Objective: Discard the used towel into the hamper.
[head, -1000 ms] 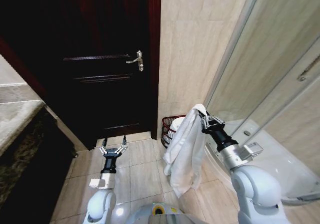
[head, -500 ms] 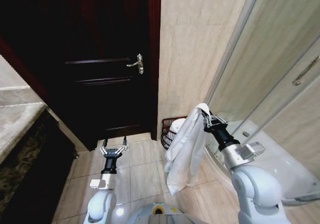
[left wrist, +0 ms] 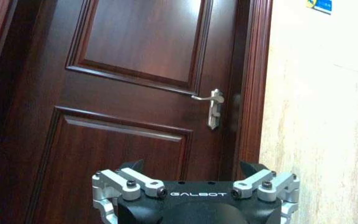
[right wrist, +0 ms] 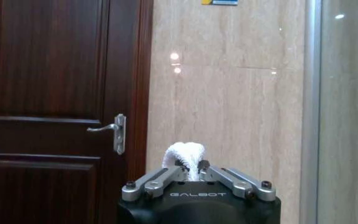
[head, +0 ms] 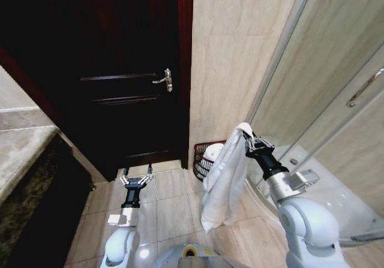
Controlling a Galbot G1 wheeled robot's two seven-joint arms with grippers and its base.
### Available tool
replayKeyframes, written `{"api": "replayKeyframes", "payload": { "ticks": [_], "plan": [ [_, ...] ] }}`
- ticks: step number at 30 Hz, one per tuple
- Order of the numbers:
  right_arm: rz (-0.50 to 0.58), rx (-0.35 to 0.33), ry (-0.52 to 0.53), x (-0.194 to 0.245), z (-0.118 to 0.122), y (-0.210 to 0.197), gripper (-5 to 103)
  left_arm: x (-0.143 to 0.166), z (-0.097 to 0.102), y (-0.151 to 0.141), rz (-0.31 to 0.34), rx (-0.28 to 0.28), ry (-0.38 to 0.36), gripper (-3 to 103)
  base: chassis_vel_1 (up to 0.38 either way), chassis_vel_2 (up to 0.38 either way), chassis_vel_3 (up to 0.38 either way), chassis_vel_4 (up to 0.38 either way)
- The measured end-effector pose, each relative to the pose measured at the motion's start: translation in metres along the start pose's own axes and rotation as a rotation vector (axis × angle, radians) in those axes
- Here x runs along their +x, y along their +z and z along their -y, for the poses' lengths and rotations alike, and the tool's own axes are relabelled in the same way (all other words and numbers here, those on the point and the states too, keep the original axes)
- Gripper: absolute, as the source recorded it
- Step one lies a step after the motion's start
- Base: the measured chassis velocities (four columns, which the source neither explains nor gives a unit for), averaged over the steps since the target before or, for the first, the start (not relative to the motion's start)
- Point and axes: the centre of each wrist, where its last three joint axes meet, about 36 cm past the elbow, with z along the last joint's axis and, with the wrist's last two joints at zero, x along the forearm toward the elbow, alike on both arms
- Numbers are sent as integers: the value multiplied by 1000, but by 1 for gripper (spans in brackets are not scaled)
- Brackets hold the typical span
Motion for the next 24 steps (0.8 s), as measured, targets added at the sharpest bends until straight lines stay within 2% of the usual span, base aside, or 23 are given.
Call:
{"api": "replayKeyframes", "payload": {
  "ticks": [12,17,24],
  "plan": [
    [-15,-9,53,-7,9,-12,5,6,3,0,-10,-1,9,100,0,0,0,0],
    [3,12,65,-13,16,-22,5,8,4,-4,-4,-3,24,100,0,0,0,0],
    [119,64,32,-35,41,-58,5,12,6,-1,1,-12,22,100,0,0,0,0]
  ]
}}
